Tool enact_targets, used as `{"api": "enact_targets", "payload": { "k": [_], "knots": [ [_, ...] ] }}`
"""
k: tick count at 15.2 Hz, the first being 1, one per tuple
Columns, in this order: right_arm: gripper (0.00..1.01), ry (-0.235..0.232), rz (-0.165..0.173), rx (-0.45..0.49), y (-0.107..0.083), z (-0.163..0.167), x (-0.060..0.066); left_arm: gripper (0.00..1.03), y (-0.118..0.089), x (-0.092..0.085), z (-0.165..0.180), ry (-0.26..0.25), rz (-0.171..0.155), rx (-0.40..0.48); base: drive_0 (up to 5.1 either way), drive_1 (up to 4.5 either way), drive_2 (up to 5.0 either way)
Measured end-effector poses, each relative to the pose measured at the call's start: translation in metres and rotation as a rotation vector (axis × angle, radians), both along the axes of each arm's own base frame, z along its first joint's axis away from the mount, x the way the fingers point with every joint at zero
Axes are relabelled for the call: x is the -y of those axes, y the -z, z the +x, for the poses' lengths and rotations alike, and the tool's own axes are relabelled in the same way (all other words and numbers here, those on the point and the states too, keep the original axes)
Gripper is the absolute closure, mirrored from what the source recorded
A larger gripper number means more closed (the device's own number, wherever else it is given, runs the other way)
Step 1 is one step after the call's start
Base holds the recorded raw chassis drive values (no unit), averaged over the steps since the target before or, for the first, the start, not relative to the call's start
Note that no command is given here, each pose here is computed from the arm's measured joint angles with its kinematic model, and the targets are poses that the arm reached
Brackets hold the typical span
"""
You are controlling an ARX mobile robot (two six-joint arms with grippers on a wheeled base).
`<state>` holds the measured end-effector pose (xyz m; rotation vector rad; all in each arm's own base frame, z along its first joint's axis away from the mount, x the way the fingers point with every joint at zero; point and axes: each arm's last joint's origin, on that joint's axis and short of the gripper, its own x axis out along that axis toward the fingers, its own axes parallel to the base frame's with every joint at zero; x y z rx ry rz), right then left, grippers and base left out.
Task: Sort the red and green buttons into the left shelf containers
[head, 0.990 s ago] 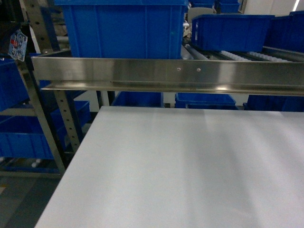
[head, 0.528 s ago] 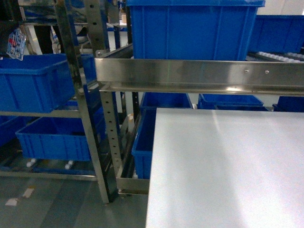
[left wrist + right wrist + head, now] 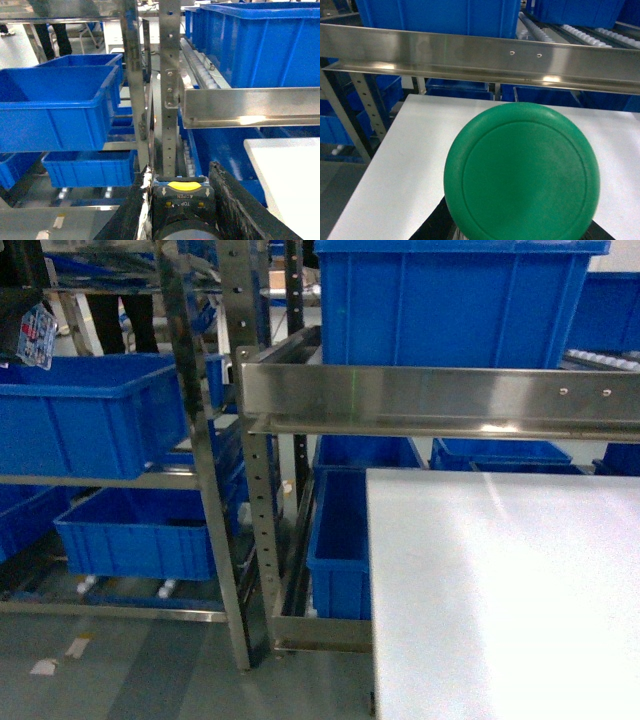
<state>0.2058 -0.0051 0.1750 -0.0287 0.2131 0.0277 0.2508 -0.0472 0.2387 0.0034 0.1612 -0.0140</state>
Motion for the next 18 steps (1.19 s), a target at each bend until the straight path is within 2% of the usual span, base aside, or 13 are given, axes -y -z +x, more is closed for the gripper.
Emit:
{"api": "enact_targets", "payload": {
  "k": [18],
  "knots": [
    [0.75,0.000,0.000,0.003,-0.0003,0.0000,0.0000,0.75,0.0000,0.0000,0.0000,0.000,-0.001,0.001,-5.1,2.37,2.4]
  ]
}}
